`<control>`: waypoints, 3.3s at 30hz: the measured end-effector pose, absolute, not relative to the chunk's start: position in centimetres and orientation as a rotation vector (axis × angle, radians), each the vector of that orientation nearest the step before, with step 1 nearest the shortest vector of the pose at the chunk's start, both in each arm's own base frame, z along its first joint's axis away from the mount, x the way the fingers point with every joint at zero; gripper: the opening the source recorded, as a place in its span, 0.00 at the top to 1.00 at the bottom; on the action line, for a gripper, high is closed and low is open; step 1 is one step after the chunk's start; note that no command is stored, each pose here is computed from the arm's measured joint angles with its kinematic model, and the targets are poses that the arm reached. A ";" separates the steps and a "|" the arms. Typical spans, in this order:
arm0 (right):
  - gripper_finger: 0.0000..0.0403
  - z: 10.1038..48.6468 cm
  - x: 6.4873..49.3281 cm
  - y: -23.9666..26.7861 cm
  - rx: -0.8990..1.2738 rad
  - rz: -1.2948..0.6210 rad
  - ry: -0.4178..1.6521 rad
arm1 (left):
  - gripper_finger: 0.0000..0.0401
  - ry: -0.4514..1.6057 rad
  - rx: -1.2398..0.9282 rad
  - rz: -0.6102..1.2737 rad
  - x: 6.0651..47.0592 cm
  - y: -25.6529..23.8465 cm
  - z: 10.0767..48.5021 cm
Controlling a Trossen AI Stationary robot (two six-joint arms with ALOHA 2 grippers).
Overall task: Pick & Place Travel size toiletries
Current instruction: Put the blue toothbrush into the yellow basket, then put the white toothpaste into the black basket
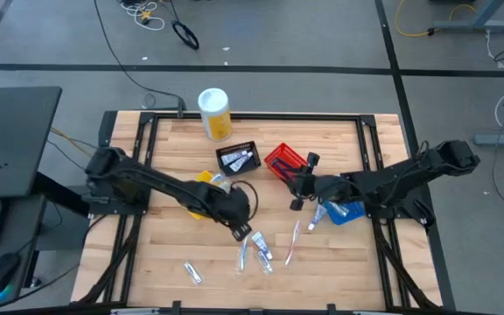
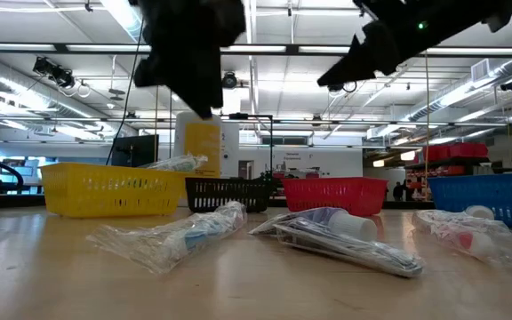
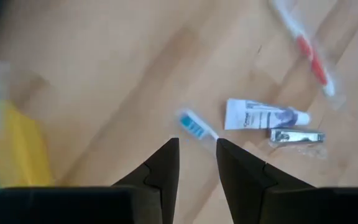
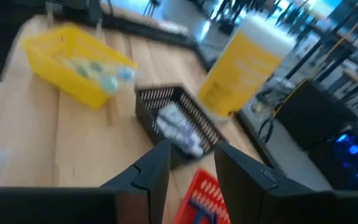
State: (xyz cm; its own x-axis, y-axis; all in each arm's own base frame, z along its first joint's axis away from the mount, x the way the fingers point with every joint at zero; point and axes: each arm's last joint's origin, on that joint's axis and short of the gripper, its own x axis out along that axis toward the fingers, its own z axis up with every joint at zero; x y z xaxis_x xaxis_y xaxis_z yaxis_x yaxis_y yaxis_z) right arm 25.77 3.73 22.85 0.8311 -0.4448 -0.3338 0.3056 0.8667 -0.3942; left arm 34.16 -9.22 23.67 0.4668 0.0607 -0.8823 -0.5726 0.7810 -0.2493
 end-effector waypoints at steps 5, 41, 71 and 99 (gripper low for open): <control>0.66 22.3 25.6 3.1 -0.320 -0.419 0.489 | 0.72 1.133 -0.575 0.438 35.3 -9.7 20.1; 0.66 23.3 26.4 -1.3 -0.301 -0.487 0.416 | 0.90 1.234 -0.493 0.489 36.2 -12.7 13.8; 0.66 22.9 26.4 -1.4 -0.245 -0.399 0.446 | 0.89 1.058 -0.038 0.882 30.7 -4.1 21.9; 0.66 22.3 26.1 -1.4 -0.259 -0.391 0.512 | 0.53 1.241 -0.128 0.726 30.4 -5.1 25.3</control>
